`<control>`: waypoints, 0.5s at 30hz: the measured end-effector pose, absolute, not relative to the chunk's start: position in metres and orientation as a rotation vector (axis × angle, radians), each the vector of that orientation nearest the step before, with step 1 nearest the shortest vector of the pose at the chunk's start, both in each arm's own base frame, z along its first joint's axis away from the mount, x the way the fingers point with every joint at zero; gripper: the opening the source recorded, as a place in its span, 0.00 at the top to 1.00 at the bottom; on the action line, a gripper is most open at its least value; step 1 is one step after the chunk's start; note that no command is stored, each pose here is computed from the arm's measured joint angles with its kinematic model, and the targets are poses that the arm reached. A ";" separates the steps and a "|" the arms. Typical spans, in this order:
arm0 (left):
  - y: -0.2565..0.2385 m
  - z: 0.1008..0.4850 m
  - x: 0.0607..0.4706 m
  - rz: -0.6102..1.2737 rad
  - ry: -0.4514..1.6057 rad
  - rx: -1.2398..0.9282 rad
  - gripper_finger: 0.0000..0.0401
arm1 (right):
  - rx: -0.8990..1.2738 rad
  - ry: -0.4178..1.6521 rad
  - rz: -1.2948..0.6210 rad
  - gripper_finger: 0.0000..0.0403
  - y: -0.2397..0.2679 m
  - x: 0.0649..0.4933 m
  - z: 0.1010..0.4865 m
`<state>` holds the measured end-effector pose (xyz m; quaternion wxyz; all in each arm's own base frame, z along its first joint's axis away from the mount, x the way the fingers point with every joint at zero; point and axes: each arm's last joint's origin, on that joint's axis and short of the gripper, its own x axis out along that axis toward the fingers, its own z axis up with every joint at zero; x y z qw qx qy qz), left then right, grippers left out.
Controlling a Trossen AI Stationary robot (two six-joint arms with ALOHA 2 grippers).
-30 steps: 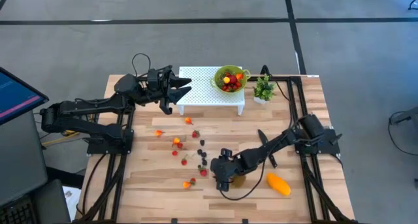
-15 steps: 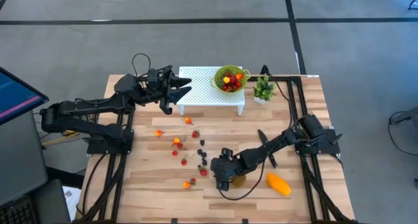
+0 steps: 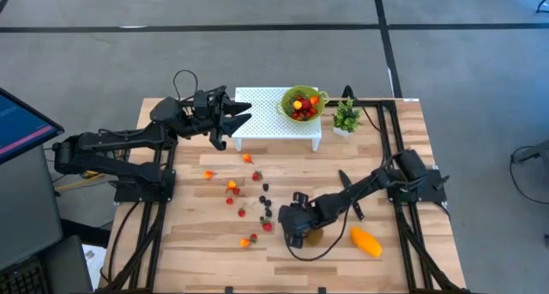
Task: Pick & Place Fruit
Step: Put the red cherry into the green strainer bowl
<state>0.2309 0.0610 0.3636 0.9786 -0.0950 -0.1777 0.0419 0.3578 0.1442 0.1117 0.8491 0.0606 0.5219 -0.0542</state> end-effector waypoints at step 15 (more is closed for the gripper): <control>0.061 0.364 0.231 0.084 -0.358 -0.191 0.60 | 0.160 1.101 -0.086 0.67 0.140 0.359 0.116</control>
